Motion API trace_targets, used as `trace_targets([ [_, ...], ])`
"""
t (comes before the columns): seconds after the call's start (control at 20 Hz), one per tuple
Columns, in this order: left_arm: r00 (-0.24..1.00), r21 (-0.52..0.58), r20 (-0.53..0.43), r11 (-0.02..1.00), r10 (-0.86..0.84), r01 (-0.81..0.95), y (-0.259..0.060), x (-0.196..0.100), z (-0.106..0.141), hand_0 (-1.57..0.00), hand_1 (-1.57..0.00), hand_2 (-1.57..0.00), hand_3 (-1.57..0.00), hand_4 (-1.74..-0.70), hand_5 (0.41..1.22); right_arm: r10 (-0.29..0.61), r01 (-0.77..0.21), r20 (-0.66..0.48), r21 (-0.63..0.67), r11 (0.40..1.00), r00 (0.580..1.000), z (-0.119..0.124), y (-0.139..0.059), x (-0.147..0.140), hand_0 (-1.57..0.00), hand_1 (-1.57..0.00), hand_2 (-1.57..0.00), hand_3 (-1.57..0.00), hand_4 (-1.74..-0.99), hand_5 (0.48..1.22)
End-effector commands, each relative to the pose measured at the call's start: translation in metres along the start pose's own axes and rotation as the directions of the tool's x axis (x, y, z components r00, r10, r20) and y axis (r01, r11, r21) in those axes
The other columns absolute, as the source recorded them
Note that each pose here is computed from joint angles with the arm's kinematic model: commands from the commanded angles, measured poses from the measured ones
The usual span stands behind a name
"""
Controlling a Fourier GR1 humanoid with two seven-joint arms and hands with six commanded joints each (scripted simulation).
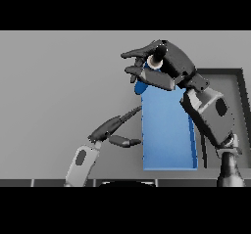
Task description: Pick up the blue pipe and place it into the blue bin.
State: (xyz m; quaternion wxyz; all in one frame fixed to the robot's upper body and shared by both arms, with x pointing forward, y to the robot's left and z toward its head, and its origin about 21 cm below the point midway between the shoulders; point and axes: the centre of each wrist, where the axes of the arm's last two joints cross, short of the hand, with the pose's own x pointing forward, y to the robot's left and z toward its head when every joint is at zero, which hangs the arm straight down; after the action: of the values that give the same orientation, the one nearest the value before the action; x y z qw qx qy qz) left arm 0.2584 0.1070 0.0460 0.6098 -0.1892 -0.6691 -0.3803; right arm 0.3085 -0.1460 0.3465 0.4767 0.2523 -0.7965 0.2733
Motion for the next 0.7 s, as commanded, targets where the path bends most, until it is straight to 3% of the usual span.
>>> trace_targets([
  [0.0,1.0,-0.001,0.0,1.0,0.001,-0.001,-0.001,0.0,0.0,0.0,0.0,0.0,0.0,-0.89,0.425,0.001,-0.002,-0.014,-0.049,0.999,1.0,-0.003,-0.012,0.002,-1.57,-1.57,-1.57,-1.57,-1.741,1.221],
  [0.15,1.0,0.004,0.007,1.0,-0.006,0.006,0.0,0.002,-0.003,0.0,0.0,0.0,0.0,-0.89,0.412,0.028,-0.039,-0.072,-0.165,0.985,0.997,0.006,-0.05,-0.007,-1.57,-1.57,-1.57,-1.57,-1.741,1.221],
  [0.3,1.0,0.016,0.003,0.999,-0.028,0.028,0.004,-0.002,0.001,0.0,0.0,0.0,0.0,-0.87,0.413,0.024,-0.067,-0.167,-0.256,0.964,0.986,0.031,-0.076,-0.029,-1.57,-1.57,-1.57,-1.57,-1.741,1.221],
  [0.45,1.0,0.013,0.015,1.0,-0.025,0.025,0.004,0.0,0.001,0.0,0.0,0.0,0.0,-0.87,0.419,-0.026,-0.06,-0.244,-0.337,0.94,0.969,0.058,-0.085,-0.053,-1.57,-1.57,-1.57,-1.57,-1.741,1.221],
  [0.65,1.0,0.001,0.004,1.0,-0.01,0.01,0.003,0.001,0.002,0.0,0.0,0.0,0.0,-0.87,0.422,-0.086,-0.07,-0.375,-0.383,0.921,0.923,0.101,-0.08,-0.085,-1.57,-1.57,-1.57,-1.57,-1.741,1.221],
])
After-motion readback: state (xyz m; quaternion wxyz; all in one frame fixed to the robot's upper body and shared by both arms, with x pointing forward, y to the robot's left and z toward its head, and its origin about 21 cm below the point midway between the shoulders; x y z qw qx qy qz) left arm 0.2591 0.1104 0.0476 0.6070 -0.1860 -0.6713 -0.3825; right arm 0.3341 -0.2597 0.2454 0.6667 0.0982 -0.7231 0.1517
